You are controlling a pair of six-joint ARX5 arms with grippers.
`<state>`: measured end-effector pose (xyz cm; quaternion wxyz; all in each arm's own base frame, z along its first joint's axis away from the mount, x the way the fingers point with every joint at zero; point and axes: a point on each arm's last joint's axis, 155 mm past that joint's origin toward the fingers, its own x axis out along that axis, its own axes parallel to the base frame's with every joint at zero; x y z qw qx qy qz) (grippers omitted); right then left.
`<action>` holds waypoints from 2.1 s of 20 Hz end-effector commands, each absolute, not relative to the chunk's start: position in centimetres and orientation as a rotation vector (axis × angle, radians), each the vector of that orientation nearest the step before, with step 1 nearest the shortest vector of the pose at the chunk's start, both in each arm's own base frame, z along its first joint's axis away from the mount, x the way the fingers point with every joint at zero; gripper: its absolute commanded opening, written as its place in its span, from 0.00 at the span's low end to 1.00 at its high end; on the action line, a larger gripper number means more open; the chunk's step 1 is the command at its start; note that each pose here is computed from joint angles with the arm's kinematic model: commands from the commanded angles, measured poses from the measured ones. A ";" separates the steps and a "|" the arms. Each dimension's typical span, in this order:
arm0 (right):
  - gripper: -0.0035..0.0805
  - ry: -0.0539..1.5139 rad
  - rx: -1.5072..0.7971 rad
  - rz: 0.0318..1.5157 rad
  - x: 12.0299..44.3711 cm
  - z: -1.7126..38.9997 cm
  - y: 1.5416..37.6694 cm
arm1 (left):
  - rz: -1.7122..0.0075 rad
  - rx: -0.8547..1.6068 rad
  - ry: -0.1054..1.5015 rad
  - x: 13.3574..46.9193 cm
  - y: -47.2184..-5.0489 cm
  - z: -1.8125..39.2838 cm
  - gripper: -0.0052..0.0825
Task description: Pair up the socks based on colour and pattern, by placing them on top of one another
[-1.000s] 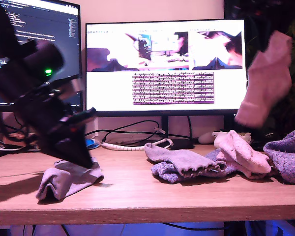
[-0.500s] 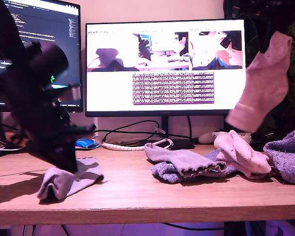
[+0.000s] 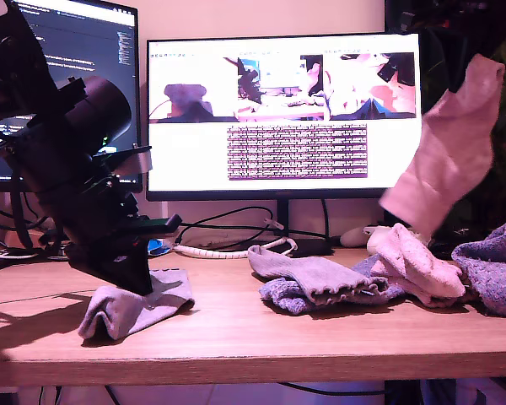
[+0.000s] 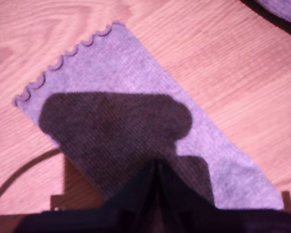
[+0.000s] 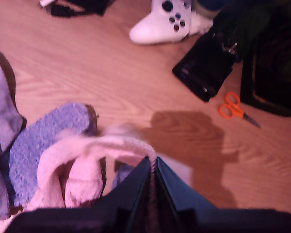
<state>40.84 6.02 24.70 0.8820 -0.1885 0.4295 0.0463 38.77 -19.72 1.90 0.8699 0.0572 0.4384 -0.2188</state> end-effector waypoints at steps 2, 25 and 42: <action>0.03 0.903 -0.377 0.099 40.8 24.5 6.2 | -0.471 0.165 1.001 36.5 -18.9 0.4 0.07; 0.21 1.071 -0.171 0.515 35.8 21.0 17.4 | -0.736 -0.154 0.709 41.2 -27.8 12.9 0.33; 0.03 1.087 -0.169 0.474 36.4 20.8 15.0 | -0.576 -0.253 1.012 49.0 -32.1 5.2 0.59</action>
